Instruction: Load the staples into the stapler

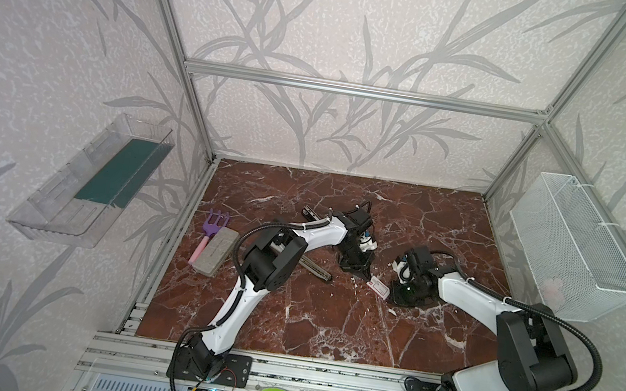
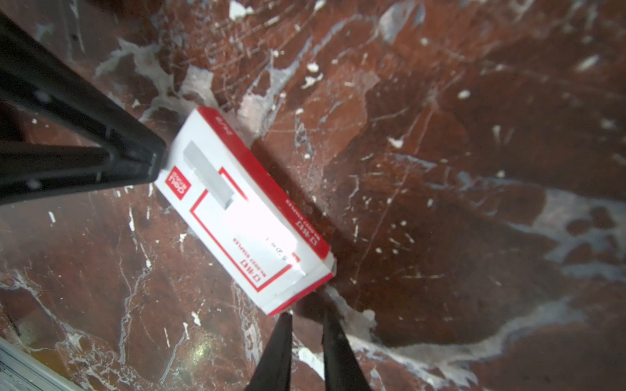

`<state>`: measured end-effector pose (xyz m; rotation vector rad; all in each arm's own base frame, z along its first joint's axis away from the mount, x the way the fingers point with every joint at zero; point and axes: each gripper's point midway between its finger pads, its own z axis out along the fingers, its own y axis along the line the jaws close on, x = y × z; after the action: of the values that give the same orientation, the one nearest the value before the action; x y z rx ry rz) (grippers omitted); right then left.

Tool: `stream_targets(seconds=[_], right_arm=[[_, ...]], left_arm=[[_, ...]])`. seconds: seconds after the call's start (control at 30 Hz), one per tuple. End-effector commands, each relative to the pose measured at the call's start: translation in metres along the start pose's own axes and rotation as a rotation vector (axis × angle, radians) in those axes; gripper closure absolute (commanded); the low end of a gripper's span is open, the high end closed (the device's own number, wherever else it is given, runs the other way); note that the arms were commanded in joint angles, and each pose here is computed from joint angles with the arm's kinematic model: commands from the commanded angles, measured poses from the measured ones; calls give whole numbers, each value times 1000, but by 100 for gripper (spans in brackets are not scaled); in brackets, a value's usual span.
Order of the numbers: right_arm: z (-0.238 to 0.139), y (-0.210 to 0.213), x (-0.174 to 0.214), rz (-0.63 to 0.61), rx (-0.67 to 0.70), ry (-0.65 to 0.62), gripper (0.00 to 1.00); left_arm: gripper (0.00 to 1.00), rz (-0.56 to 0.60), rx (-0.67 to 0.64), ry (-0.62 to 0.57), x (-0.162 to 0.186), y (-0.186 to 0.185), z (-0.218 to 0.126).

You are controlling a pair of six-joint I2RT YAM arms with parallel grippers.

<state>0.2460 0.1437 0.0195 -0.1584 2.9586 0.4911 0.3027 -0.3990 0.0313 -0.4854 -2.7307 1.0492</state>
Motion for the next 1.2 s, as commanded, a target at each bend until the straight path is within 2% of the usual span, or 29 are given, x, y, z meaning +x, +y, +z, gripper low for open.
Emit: stream_targets(seconds=[0.0,0.17,0.33,0.73,0.97,1.17], right_arm=[[-11,5,-11,4,6,-43,75],[-11,6,-14,45,-3,-53,74],[-7,-1,-14,78,32,-57,78],[-9,-6,-27,124,62,-114,77],[-10,-11,-32,130,94,-134,81],[-2,-14,-31,135,97,-118,85]], left_arm=[[100,8,10,16,6,3,5],[100,10,16,8,9,2,4],[100,4,16,9,11,4,4],[98,5,31,-45,6,-3,-14],[90,-13,59,-81,1,-4,-23],[79,-5,99,-88,-1,-12,-24]])
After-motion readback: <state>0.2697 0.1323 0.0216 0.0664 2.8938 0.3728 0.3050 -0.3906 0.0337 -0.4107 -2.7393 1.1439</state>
